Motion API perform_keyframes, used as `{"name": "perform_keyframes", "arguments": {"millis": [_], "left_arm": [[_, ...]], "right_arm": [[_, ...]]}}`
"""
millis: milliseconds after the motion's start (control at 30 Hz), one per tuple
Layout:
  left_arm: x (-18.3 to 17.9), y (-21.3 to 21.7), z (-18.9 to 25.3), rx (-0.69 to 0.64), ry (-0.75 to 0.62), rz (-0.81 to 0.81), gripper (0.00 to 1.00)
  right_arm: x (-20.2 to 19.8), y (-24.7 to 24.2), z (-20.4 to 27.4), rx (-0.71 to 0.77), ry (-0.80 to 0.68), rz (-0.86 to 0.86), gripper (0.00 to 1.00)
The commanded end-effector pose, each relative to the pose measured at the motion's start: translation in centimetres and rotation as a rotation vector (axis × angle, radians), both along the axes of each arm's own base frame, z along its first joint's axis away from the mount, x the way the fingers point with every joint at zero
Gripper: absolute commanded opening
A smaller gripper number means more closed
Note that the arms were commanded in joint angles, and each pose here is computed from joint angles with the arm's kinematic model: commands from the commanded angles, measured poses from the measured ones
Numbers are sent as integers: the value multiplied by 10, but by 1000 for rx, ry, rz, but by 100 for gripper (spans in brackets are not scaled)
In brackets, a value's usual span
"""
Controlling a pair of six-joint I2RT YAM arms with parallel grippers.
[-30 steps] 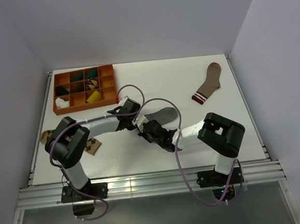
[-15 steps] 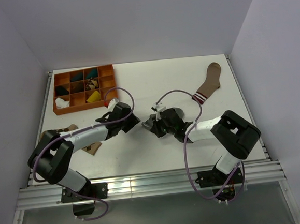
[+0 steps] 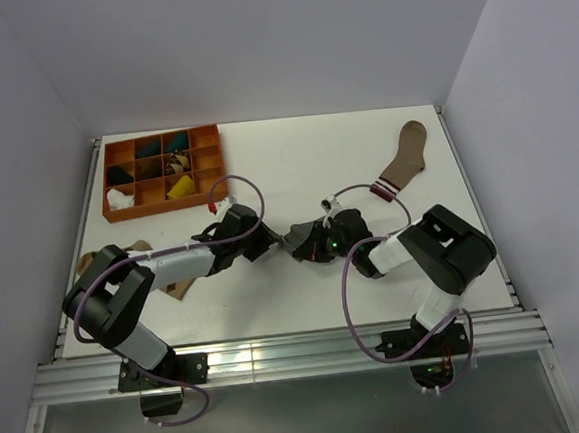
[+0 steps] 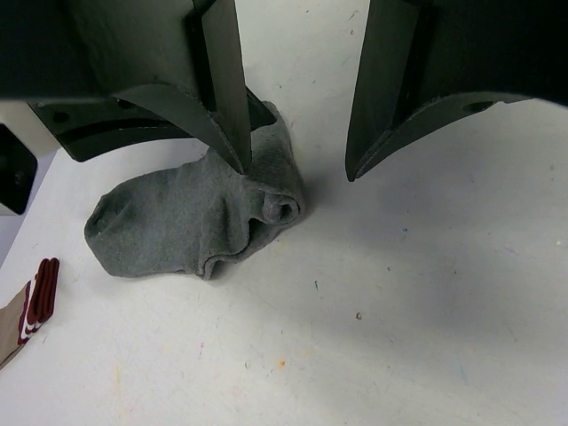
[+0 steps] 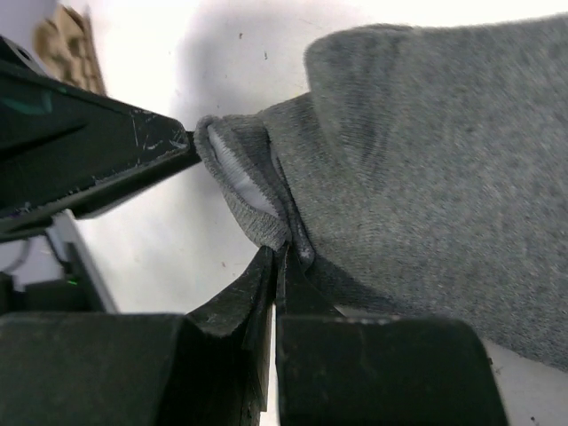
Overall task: Roll the socks
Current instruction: Roll the sock at the center of the board.
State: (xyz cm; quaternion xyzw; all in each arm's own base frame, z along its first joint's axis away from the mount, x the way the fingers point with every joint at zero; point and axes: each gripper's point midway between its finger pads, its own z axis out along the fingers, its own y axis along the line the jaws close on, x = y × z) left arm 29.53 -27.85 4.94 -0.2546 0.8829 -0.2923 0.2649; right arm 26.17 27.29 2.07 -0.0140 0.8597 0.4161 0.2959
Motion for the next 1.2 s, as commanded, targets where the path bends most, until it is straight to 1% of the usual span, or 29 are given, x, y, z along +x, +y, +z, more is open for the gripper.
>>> {"name": "perform_keyframes", "arguments": {"millis": [0, 67, 100, 233, 467, 700, 1033, 1167], "left_arm": [[6, -14, 9, -52, -30, -10, 52], [5, -15, 7, -47, -28, -19, 51], [5, -17, 7, -49, -26, -25, 51], [2, -20, -2, -31, -10, -39, 50], [4, -21, -10, -12, -13, -45, 49], [6, -25, -13, -20, -20, -48, 50], [2, -27, -30, 8, 30, -58, 50], [0, -23, -36, 37, 52, -55, 46]], "right_arm": [[-6, -4, -8, 75, 111, -55, 0], [-8, -6, -15, 88, 162, -80, 0], [-7, -5, -12, 111, 153, -77, 0], [-10, -12, -22, 126, 229, -123, 0], [-10, -18, -32, 126, 280, -149, 0], [-11, -18, -36, 122, 304, -151, 0], [-11, -19, -37, 124, 314, -153, 0], [-10, -19, -36, 126, 310, -155, 0]]}}
